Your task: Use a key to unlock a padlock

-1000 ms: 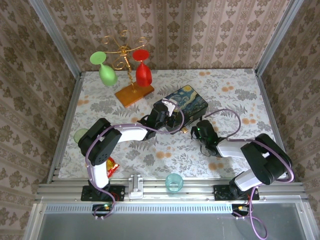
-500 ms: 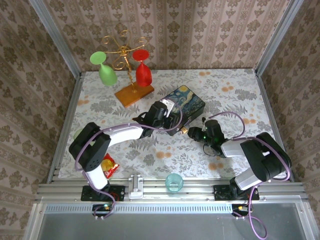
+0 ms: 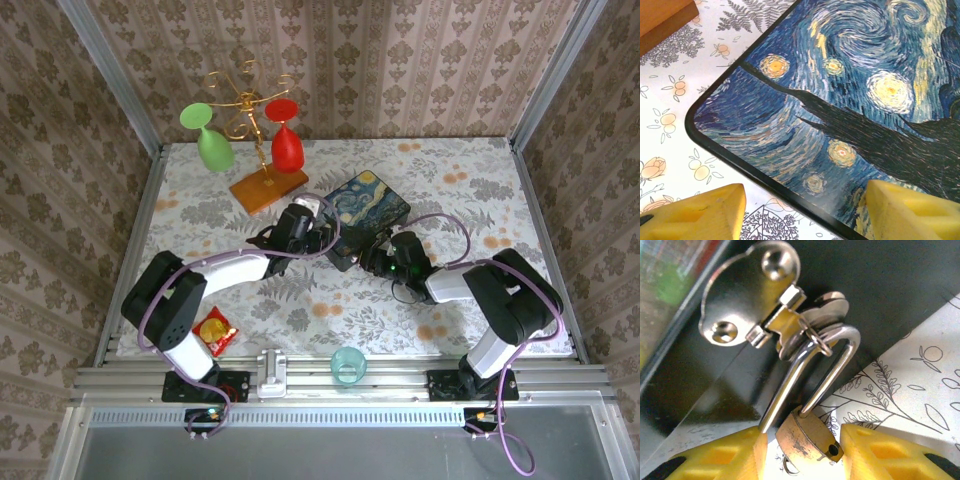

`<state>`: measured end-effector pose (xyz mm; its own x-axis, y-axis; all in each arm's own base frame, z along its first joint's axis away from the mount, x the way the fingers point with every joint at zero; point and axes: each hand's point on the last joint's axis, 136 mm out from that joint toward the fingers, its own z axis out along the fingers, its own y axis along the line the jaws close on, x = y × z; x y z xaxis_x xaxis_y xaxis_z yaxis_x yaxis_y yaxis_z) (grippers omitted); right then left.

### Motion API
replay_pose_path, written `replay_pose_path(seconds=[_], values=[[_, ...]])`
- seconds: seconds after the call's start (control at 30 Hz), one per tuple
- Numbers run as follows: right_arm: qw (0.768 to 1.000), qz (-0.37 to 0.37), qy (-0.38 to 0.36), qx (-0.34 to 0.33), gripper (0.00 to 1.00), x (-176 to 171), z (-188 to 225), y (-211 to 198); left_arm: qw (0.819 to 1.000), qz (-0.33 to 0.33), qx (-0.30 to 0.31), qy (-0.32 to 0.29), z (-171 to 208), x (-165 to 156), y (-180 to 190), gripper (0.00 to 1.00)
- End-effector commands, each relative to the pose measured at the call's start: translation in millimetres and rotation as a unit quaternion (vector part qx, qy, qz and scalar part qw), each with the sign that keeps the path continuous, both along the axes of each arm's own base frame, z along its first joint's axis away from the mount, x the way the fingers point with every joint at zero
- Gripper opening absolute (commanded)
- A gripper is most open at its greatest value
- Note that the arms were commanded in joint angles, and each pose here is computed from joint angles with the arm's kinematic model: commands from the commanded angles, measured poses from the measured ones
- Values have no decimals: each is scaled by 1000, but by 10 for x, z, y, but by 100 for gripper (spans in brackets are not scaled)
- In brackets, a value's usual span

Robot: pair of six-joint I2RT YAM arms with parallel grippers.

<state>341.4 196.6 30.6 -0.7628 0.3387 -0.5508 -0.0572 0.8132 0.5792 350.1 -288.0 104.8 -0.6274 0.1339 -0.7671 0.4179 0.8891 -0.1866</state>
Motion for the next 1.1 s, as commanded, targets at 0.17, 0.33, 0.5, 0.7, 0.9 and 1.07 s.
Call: replay_pose_path(seconds=[0.17,0.33,0.5,0.7,0.9,1.07], values=[[997,-2,46,-60,36,-91,-309,4,998,40,-25,39,-266,141,65,65],[994,-13,67,-82,25,-164,-396,-65,998,48,-23,39,-308,219,73,66],[995,-16,64,-70,14,-182,-376,-83,997,52,-18,47,-413,265,88,65],[998,-16,59,-32,7,-240,-332,-72,997,60,-37,41,-342,313,87,66],[998,-2,28,59,3,-254,-251,-10,994,67,-68,45,-321,477,21,67],[996,-6,12,90,0,-261,-226,-58,997,68,-31,28,-284,549,9,67]])
